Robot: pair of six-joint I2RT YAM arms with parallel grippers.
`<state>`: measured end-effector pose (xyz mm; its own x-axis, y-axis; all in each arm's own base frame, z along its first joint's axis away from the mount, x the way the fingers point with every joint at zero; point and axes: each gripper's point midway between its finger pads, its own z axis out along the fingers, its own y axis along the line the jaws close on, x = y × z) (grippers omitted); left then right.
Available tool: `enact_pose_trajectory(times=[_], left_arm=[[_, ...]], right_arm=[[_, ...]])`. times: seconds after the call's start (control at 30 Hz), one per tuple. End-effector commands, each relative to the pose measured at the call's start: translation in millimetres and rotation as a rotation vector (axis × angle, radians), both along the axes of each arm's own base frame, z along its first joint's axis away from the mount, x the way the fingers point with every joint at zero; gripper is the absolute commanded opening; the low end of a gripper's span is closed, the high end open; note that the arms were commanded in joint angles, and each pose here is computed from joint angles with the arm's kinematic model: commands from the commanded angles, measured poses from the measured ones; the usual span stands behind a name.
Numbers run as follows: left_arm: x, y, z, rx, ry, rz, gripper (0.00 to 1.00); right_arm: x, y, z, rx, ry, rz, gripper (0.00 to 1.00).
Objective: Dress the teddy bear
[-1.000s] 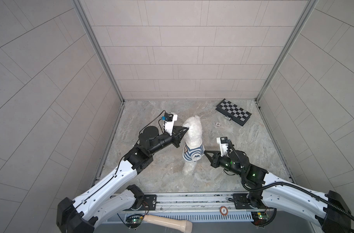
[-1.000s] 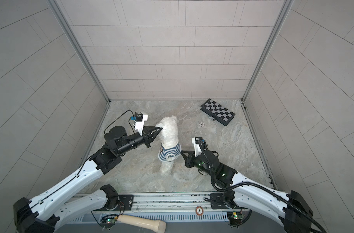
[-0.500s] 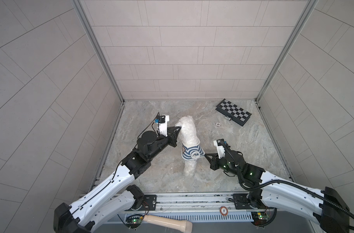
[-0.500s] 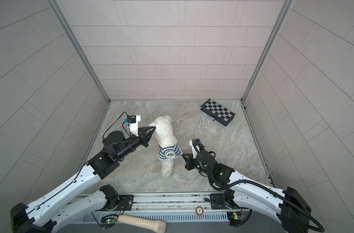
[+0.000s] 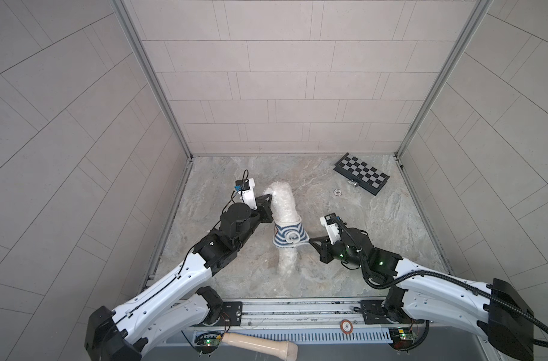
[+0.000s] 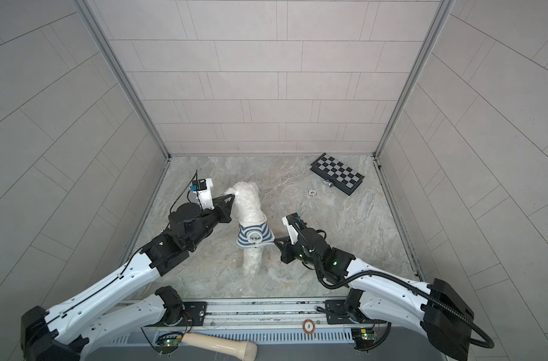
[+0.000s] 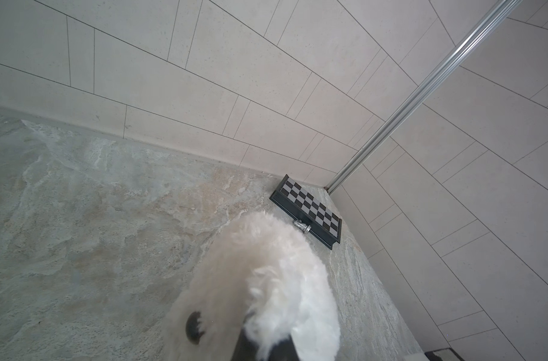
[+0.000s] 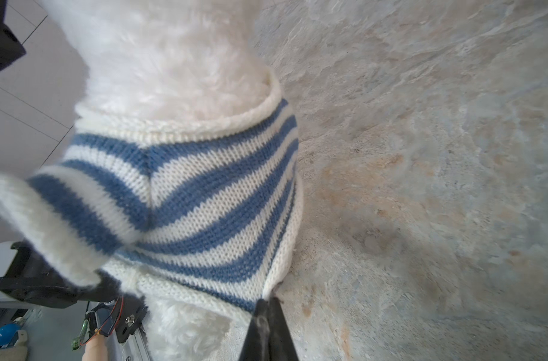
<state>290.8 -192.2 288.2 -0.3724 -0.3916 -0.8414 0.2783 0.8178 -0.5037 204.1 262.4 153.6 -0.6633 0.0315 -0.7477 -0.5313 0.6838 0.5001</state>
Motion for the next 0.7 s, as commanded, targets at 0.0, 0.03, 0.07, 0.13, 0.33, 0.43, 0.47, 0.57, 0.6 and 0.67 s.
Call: enact_pose_trajectory(times=[0.0, 0.03, 0.07, 0.13, 0.33, 0.43, 0.47, 0.57, 0.6, 0.67], left_arm=[[3.9, 3.3, 27.6, -0.078, -0.040, 0.038, 0.00], [3.3, 2.0, 25.4, -0.071, -0.028, 0.030, 0.00], [2.9, 1.5, 22.3, -0.053, -0.011, 0.026, 0.00], [1.1, -2.4, 18.0, -0.022, 0.013, 0.000, 0.00], [-8.1, -12.9, 4.5, 0.093, 0.100, -0.093, 0.00], [-12.5, -18.5, -2.9, 0.126, 0.126, -0.141, 0.00], [-13.8, -19.9, -6.6, 0.138, 0.140, -0.154, 0.00], [-15.6, -22.6, -12.7, 0.168, 0.184, -0.174, 0.00], [-16.2, -22.9, -13.4, 0.168, 0.195, -0.175, 0.00], [-16.4, -20.8, -14.2, 0.165, 0.213, -0.162, 0.00]], right_arm=[[-2.2, 3.3, 11.8, -0.009, -0.057, 0.040, 0.05], [-1.2, 0.1, 13.2, -0.024, -0.068, 0.032, 0.08], [-1.3, -3.3, 16.1, -0.037, -0.083, 0.028, 0.11], [-2.2, -9.8, 23.8, -0.051, -0.119, 0.022, 0.19], [-14.0, -27.2, 54.6, -0.106, -0.277, 0.053, 0.35], [-18.0, -29.4, 62.8, -0.134, -0.324, 0.079, 0.40], [-17.8, -28.9, 64.1, -0.143, -0.329, 0.085, 0.42], [-15.0, -21.6, 64.0, -0.170, -0.339, 0.110, 0.46], [-12.4, -17.8, 64.8, -0.177, -0.347, 0.117, 0.47], [-6.4, -10.4, 64.4, -0.196, -0.356, 0.125, 0.51]])
